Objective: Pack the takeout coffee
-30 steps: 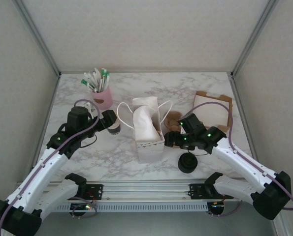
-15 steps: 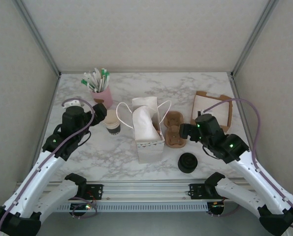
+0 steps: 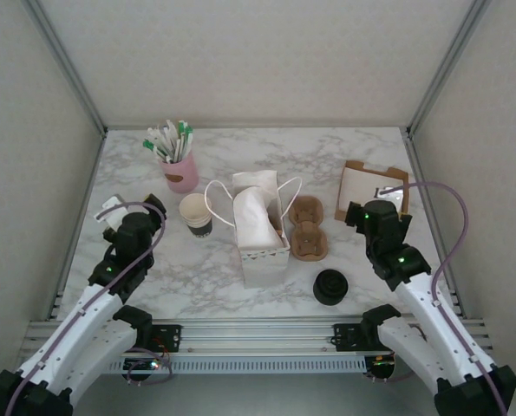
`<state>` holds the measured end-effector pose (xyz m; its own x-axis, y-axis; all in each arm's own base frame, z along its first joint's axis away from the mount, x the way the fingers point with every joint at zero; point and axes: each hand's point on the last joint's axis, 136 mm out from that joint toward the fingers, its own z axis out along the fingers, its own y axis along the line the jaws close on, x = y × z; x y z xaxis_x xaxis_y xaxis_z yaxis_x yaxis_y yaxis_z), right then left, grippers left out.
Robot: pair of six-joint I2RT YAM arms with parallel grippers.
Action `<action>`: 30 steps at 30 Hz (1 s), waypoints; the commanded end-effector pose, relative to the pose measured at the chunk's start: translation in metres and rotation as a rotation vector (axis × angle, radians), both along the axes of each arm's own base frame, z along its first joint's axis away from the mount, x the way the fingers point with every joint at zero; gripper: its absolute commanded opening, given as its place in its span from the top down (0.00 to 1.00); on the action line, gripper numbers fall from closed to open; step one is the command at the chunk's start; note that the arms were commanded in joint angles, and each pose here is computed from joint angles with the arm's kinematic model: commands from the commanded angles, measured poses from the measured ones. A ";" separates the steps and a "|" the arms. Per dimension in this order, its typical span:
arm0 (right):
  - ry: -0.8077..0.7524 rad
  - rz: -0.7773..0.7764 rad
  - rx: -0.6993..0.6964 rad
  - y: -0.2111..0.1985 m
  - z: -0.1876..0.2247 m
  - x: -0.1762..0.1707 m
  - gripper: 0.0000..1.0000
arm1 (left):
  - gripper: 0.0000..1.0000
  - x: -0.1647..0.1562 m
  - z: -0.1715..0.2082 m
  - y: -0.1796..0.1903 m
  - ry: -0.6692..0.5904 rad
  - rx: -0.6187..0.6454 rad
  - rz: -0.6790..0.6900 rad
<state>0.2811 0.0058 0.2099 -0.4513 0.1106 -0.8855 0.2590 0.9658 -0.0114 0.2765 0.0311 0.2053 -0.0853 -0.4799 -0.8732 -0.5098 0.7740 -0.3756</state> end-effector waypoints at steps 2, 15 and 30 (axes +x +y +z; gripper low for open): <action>-0.090 -0.036 0.066 -0.012 -0.007 0.024 0.01 | 0.00 -0.003 0.000 0.029 -0.069 0.107 0.111; -0.080 -0.254 0.058 -0.070 -0.084 0.044 0.01 | 0.00 0.014 -0.047 0.062 -0.007 0.237 0.102; -0.066 -0.133 0.032 -0.051 -0.101 0.095 0.01 | 0.00 0.071 -0.067 0.050 -0.011 0.267 -0.028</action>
<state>0.3600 -0.0539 0.0866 -0.4352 0.2273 -0.8712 0.4361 0.8997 0.0168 0.3298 0.0846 0.1080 -0.1911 -0.2496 -0.9493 -0.5354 0.8371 -0.1123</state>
